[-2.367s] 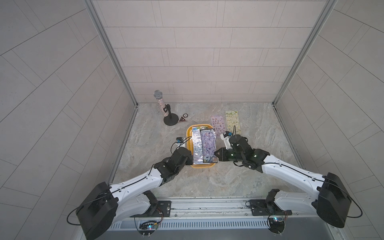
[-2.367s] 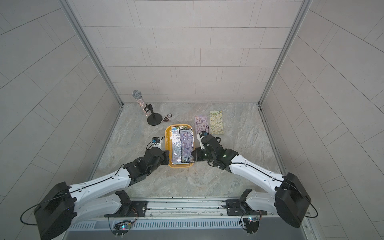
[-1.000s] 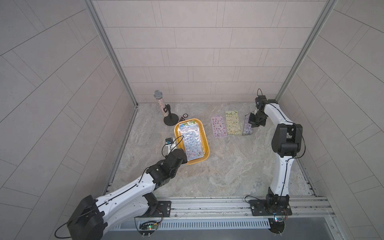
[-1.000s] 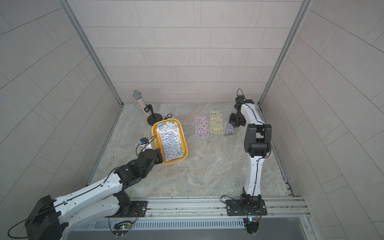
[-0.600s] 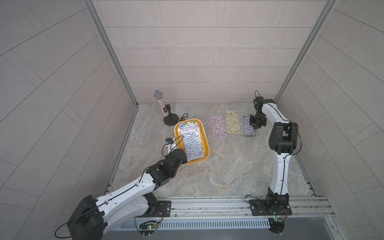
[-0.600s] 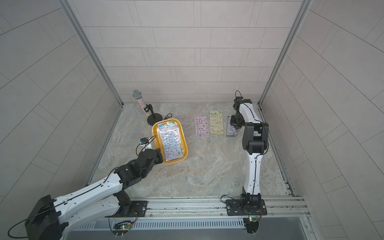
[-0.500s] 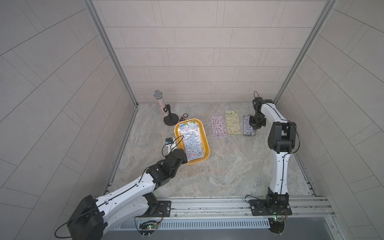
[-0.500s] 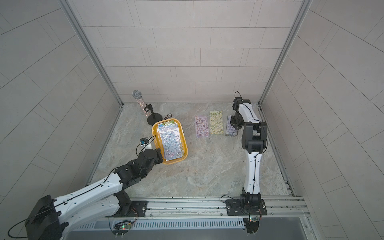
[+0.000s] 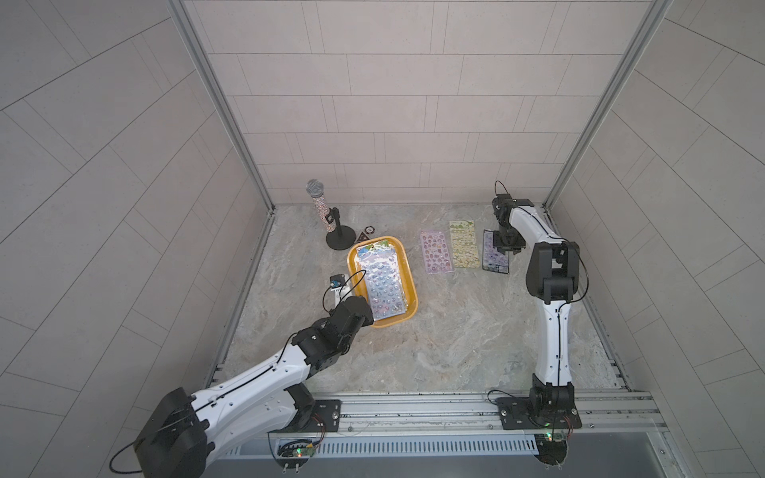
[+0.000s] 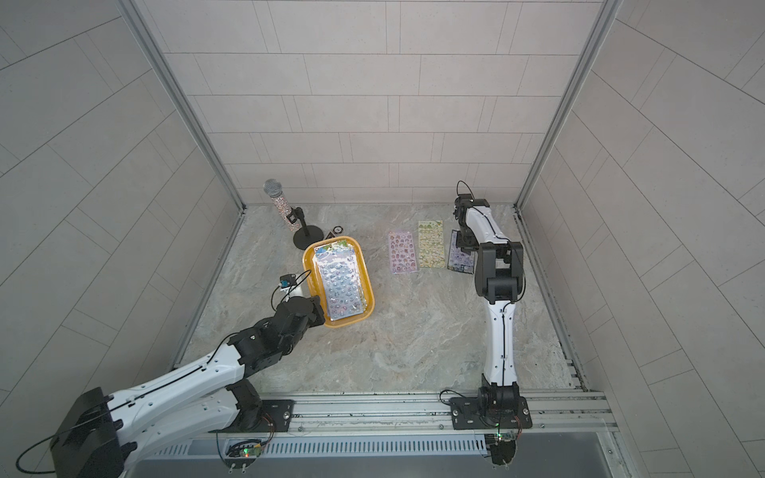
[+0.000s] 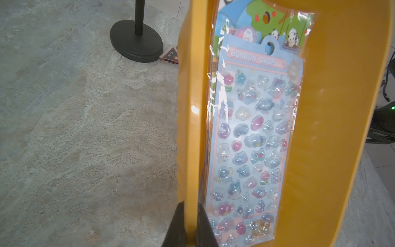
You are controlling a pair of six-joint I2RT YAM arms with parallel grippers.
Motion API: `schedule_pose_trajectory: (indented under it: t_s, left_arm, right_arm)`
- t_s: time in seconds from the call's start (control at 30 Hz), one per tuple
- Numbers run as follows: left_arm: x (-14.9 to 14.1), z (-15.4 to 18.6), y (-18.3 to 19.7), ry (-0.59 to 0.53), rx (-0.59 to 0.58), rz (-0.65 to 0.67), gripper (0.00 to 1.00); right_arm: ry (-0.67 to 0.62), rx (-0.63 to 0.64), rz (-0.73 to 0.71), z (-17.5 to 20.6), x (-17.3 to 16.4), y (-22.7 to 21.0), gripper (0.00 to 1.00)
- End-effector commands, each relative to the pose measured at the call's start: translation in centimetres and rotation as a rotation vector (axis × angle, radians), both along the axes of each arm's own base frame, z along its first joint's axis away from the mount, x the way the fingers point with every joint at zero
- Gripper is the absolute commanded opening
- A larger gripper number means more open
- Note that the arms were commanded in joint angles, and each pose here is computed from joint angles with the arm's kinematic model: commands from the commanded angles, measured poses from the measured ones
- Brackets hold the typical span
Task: Take the stickers out of the storage box
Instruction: Place the sticker at the center of the board.
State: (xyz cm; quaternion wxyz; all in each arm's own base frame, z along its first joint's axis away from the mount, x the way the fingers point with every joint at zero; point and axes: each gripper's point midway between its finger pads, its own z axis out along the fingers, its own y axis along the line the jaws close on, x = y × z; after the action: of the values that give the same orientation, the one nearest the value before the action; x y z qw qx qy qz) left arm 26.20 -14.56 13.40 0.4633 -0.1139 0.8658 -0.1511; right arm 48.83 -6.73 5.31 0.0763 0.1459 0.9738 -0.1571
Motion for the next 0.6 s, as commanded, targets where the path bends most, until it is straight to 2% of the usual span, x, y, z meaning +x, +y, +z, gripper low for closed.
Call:
schedule_pose_trajectory:
  t_s: [0.0,0.13,0.2,0.37,0.47,0.57]
  left_arm:
    - [0.4,0.7,0.0,-0.036,-0.027,0.020,0.00]
    - [0.4,0.7,0.0,-0.037,-0.027,0.021,0.00]
    - [0.4,0.7,-0.1,-0.035,-0.031,0.016,0.00]
    - [0.4,0.6,-0.3,-0.031,-0.036,0.010,0.00]
    - [0.4,0.4,-0.4,-0.027,-0.036,0.008,0.00]
    - [0.4,0.4,-0.4,-0.027,-0.033,0.008,0.00]
  right_arm:
    - [-0.078,-0.029,-0.028,2.2,-0.4,0.1,0.36]
    - [-0.236,0.105,-0.082,3.8,-2.1,1.9,0.37]
    - [-0.276,0.181,-0.109,3.2,-3.9,2.8,0.36]
    - [-0.279,0.262,-0.132,2.1,-6.9,3.9,0.32]
    - [-0.302,0.330,-0.137,1.6,-7.3,5.0,0.29]
    - [-0.273,0.339,-0.140,0.8,-7.4,5.2,0.24]
